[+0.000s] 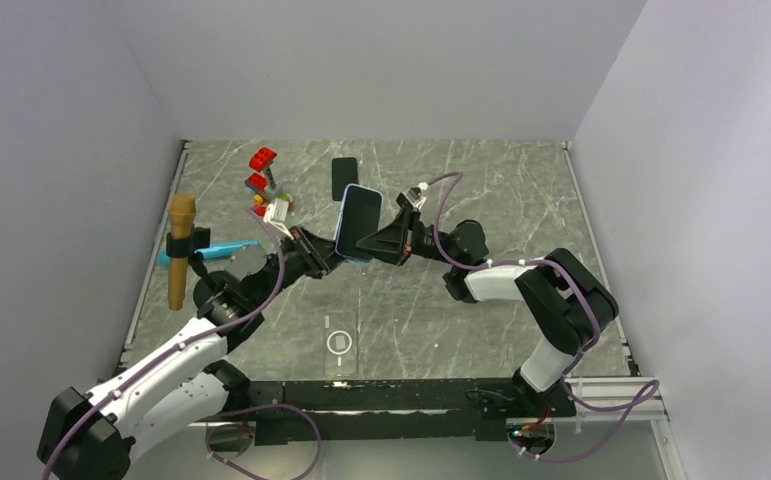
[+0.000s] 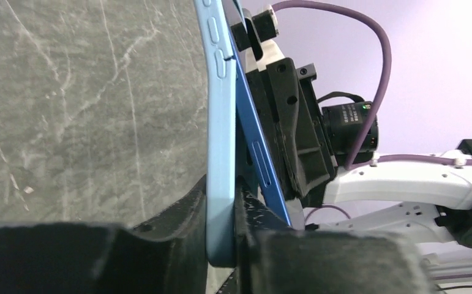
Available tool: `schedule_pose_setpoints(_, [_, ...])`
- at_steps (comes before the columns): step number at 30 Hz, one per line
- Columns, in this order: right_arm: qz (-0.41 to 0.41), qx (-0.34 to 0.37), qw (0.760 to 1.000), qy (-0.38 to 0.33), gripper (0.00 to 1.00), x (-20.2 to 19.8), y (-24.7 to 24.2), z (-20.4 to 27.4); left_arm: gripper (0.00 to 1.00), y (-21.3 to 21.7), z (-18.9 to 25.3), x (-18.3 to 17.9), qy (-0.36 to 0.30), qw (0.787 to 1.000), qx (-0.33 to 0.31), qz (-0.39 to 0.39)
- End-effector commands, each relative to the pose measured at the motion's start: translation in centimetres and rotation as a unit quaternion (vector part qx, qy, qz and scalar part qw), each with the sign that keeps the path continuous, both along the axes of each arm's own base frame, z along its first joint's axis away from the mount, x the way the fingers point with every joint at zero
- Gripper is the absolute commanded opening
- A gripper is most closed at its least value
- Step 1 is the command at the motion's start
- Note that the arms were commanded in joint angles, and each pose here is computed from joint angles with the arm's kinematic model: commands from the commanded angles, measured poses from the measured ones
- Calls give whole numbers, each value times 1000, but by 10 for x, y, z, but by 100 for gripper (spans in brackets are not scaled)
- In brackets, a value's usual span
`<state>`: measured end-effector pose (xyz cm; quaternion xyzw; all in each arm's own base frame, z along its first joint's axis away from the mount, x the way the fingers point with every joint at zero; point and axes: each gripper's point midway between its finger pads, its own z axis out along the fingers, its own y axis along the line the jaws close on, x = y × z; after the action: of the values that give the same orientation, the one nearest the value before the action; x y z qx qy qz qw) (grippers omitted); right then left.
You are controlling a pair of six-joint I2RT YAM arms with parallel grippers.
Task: Take the phone out of the phone case
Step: Remove the phone case from the phone, then place the phone at the center of the board.
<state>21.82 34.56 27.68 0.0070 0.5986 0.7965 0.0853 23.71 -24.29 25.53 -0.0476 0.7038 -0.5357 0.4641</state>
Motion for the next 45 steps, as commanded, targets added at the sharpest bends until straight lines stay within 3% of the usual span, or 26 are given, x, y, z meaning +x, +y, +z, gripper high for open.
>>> schedule_pose_setpoints(1, [10,83,987,-138,0,-35,-15,56,5,3,41,18,-52,998,1,34])
schedule_pose_setpoints(2, [12,76,987,-139,0,-36,-15,53,0,7,37,23,-45,997,26,49])
schedule_pose_setpoints(8, [33,-27,992,-119,0,-47,-13,-8,0,59,28,56,-11,968,158,196])
schedule_pose_setpoints(14, [27,-190,975,-111,0,-46,-21,-86,0,79,38,63,-22,941,252,224])
schedule_pose_setpoints(20, [-29,-384,920,-75,0,30,-59,-145,0,49,65,30,-55,973,191,118])
schedule_pose_setpoints(31, [-31,-490,870,-50,0,198,-70,-223,0,49,64,-39,-48,990,130,24])
schedule_pose_setpoints(37, [-49,-484,872,-51,0,264,-53,-231,0,48,59,-62,-42,993,109,-11])
schedule_pose_setpoints(45, [-42,-464,884,-30,0,294,-36,-254,0,43,63,-66,-38,995,91,-25])
